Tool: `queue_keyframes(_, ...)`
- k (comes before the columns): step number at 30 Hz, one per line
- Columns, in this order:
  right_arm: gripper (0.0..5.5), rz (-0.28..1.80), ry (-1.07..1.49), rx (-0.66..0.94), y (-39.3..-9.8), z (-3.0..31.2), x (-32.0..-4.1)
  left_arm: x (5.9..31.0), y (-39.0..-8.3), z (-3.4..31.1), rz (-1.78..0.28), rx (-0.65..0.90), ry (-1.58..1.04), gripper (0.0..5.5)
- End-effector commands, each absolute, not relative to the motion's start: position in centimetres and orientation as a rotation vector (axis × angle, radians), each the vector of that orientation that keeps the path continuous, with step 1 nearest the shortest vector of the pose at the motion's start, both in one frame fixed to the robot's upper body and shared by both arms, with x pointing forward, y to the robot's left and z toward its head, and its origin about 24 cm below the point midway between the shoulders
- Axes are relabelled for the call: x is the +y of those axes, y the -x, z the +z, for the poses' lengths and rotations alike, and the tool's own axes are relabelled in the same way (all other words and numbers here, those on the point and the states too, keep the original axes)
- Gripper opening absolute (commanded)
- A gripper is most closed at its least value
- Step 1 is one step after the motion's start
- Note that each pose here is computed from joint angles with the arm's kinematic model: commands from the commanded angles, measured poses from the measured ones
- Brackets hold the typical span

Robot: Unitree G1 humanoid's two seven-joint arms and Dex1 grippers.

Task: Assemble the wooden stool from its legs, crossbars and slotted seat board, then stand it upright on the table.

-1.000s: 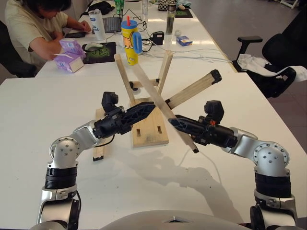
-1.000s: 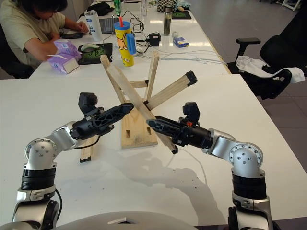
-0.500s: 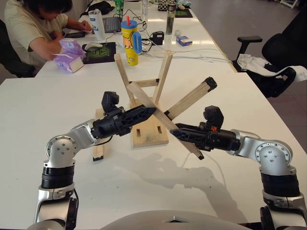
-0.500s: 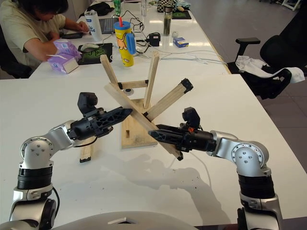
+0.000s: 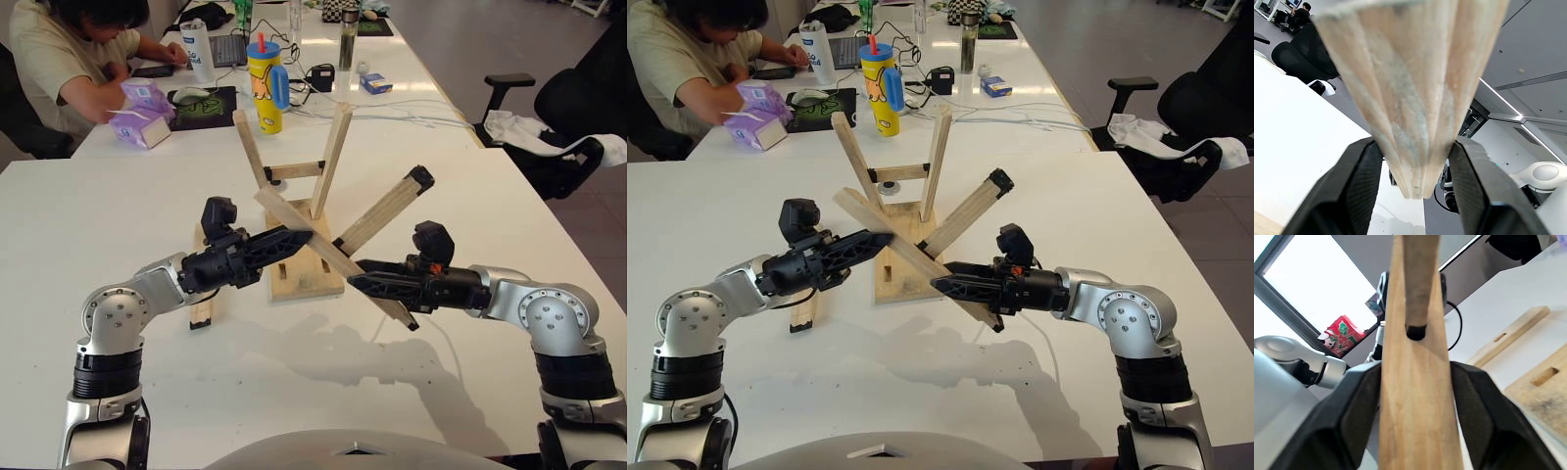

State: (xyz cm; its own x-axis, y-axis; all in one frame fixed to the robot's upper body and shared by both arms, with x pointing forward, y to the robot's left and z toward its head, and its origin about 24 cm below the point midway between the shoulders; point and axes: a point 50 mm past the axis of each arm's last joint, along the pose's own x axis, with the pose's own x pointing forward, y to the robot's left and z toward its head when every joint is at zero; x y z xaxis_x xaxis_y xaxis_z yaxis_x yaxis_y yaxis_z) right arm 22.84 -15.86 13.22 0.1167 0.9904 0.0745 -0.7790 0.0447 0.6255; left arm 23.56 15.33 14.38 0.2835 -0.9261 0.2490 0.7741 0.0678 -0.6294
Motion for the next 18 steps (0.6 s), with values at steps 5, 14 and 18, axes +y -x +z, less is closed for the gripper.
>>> queue_keyframes(5, 3.21, 1.27, -0.423, 0.463, -23.4, 11.9, -17.3, 20.0, -23.7, 15.6, -1.141, 0.132, 0.725, 2.02)
queue_keyframes(14, 3.21, 1.211, 0.322, 0.32, -23.2, 8.3, -16.1, 26.8, -24.6, 18.2, -0.995, 0.134, 0.511, 2.02)
queue_keyframes(18, 3.21, 1.209, 0.626, 0.237, -23.9, 5.6, -14.5, 26.6, -25.5, 18.6, -1.0, 0.109, 0.375, 2.02)
